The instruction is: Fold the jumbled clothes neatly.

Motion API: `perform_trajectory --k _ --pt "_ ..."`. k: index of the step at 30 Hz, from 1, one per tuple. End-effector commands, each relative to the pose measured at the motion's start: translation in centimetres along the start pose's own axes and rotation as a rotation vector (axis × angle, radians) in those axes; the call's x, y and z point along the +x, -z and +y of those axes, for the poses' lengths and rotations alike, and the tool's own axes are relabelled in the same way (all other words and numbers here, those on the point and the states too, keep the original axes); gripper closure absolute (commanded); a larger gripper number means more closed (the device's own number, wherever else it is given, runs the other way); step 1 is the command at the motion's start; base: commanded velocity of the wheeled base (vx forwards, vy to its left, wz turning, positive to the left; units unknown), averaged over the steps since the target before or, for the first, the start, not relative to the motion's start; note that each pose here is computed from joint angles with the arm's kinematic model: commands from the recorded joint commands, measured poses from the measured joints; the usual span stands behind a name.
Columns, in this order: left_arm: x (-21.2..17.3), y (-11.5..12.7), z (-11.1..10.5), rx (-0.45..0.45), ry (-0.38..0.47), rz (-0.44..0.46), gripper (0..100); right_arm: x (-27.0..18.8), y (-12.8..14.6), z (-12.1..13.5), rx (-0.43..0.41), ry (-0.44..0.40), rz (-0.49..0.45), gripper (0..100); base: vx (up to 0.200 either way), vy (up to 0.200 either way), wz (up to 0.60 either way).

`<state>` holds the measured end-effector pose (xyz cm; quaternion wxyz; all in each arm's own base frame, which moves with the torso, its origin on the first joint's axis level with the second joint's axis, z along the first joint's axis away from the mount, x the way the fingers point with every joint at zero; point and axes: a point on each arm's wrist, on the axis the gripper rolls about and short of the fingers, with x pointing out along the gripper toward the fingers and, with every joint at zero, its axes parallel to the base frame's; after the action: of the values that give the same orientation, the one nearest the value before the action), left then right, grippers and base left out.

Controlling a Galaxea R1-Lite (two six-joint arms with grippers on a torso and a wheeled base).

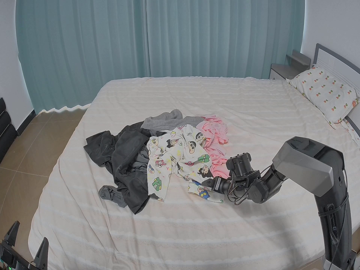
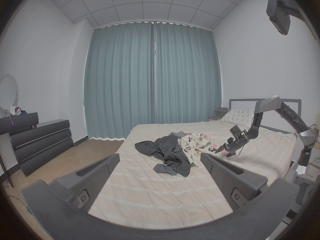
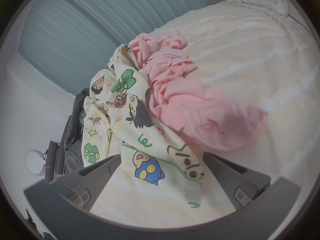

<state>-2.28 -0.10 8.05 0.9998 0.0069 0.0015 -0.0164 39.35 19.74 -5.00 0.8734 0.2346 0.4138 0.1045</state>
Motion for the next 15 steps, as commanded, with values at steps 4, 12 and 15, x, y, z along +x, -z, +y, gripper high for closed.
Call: perform_trajectory --k 4,12,15 --pt "0.1 0.5 0.0 0.000 0.000 0.009 0 1.8 0.2 0.5 -0.042 0.016 -0.019 0 0.000 0.000 0.00" --pt "0.1 0.5 0.0 0.000 0.000 0.008 0 2.3 -0.2 1.0 -0.061 0.020 -0.021 100 0.000 0.000 0.00" --pt "0.1 0.5 0.0 0.000 0.000 0.008 0 2.1 0.1 1.0 -0.061 0.023 -0.011 100 0.000 0.000 0.00"
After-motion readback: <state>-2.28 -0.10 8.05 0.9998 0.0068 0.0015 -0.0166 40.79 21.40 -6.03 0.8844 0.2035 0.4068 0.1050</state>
